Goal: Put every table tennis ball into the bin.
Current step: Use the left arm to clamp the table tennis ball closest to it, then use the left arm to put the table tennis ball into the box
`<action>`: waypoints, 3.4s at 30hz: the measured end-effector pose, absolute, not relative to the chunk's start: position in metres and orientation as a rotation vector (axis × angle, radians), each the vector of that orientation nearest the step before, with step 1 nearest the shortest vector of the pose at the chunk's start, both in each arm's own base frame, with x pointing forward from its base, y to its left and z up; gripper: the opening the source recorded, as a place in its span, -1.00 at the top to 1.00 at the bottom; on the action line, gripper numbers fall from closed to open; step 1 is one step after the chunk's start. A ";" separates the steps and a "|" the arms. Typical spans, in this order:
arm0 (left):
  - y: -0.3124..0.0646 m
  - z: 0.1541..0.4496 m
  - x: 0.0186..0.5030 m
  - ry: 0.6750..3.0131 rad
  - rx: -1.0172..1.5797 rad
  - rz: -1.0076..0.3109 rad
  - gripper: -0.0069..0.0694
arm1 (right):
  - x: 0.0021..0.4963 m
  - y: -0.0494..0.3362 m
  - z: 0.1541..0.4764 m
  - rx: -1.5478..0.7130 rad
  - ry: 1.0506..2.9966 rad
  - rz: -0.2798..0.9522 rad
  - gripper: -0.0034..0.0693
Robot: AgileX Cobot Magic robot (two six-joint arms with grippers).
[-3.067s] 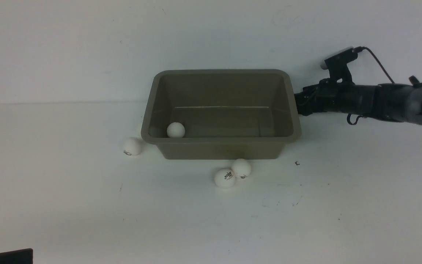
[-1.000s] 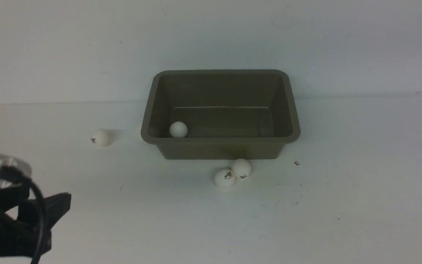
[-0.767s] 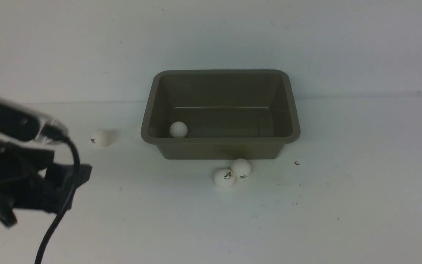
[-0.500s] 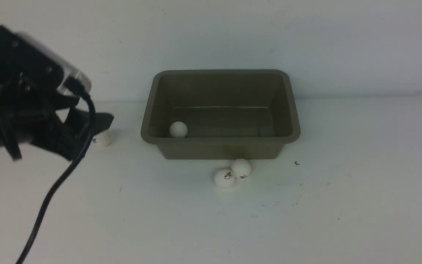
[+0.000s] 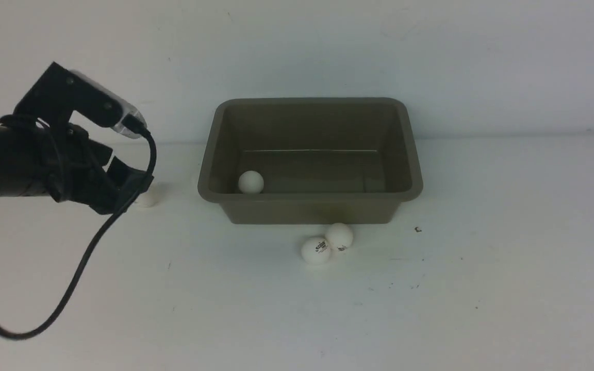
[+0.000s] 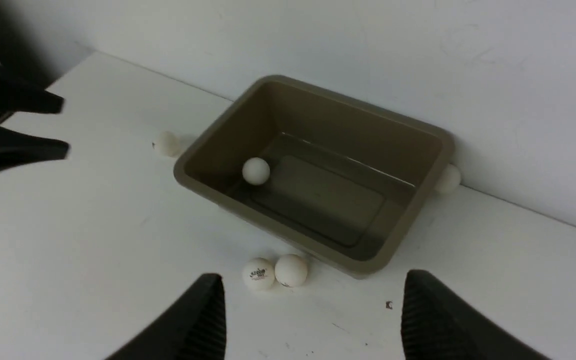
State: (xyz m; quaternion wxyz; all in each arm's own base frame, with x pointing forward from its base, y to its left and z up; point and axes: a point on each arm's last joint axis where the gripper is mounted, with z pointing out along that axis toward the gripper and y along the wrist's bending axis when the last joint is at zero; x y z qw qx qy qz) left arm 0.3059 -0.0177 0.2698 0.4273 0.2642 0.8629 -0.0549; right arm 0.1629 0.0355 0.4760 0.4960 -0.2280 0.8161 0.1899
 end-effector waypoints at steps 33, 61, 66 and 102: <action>0.006 0.184 0.430 2.499 0.411 -0.174 -0.50 | 0.159 0.037 0.479 -0.553 1.957 0.478 -0.28; 0.012 0.132 0.446 2.498 0.395 -0.100 -0.45 | 0.159 0.037 0.479 -0.579 1.946 0.461 -0.28; 0.012 0.132 0.447 2.490 0.410 -0.092 -0.09 | 0.159 0.037 0.479 -0.589 1.943 0.454 -0.28; -0.124 0.212 0.426 1.887 0.978 -0.535 -0.31 | 0.159 0.038 0.479 -0.598 1.938 0.450 -0.22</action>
